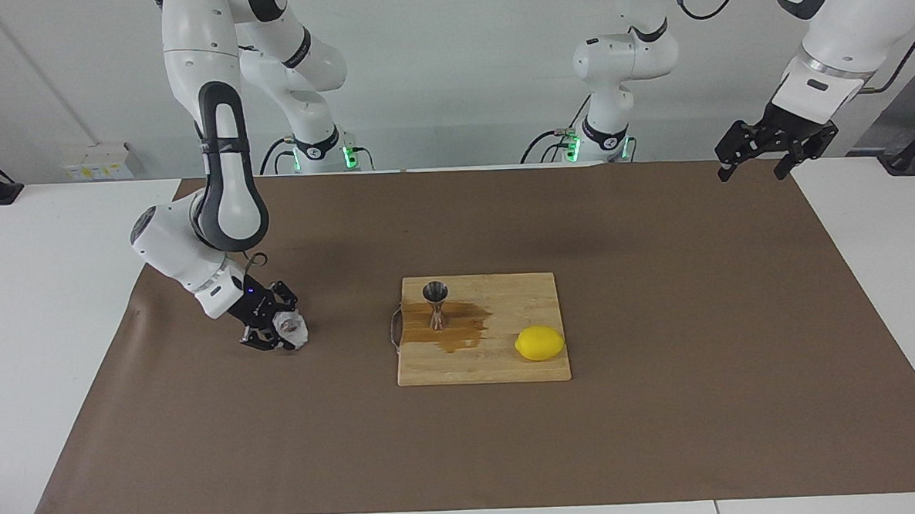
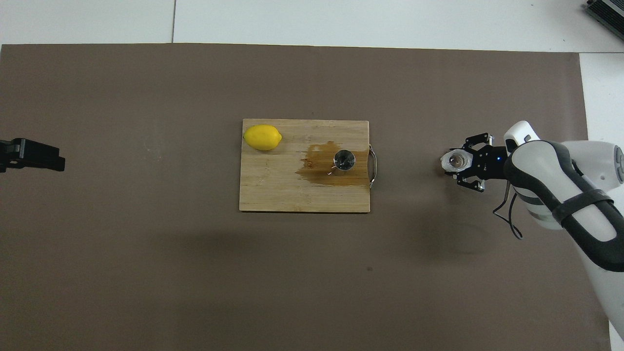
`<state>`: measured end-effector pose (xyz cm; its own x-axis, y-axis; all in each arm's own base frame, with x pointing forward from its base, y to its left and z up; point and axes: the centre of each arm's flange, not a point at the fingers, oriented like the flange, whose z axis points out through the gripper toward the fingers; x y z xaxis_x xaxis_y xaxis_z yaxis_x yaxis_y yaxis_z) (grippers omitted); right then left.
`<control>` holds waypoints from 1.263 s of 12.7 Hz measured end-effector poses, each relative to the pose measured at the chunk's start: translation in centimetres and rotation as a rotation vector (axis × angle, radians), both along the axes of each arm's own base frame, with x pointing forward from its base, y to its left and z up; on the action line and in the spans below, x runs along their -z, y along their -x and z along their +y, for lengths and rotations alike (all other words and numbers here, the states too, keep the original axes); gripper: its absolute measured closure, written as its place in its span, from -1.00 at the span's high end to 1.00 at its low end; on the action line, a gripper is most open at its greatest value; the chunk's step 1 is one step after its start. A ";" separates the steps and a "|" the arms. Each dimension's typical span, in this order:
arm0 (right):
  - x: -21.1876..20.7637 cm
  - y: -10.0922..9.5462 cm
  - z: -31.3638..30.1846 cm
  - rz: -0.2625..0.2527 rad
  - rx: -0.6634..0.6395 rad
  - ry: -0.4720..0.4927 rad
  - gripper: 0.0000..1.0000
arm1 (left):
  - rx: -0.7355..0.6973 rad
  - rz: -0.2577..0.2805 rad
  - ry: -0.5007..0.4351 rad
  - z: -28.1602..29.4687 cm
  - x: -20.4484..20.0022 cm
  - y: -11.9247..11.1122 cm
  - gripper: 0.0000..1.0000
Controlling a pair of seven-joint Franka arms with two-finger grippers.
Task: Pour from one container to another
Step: 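Carry the white cup with the right gripper back to its spot, then set down the white cup, open the right gripper and retract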
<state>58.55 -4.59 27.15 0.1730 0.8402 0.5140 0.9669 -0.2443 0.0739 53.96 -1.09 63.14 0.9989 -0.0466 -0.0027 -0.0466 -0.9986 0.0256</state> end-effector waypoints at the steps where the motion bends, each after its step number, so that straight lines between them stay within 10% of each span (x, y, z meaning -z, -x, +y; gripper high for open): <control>1: -0.9 -0.4 0.6 -0.011 0.005 -0.002 0.63 | 0.000 0.000 0.000 0.0 0.0 0.0 1.00; 3: -3.2 -0.8 1.7 -0.015 0.025 -0.019 1.00 | 0.000 0.000 0.000 0.0 0.0 0.0 1.00; 8: -8.3 0.3 3.1 0.135 0.122 -0.009 1.00 | 0.000 0.000 0.000 0.0 0.0 0.0 1.00; 16: -14.7 0.0 4.5 0.447 0.621 0.168 1.00 | 0.000 0.000 0.000 0.0 0.0 0.0 1.00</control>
<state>58.57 -0.09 41.84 0.7973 0.5822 0.1593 0.6035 -0.7703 -0.2059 53.96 -1.09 63.14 0.9989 -0.0465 -0.0027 -0.0465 -0.9986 0.0256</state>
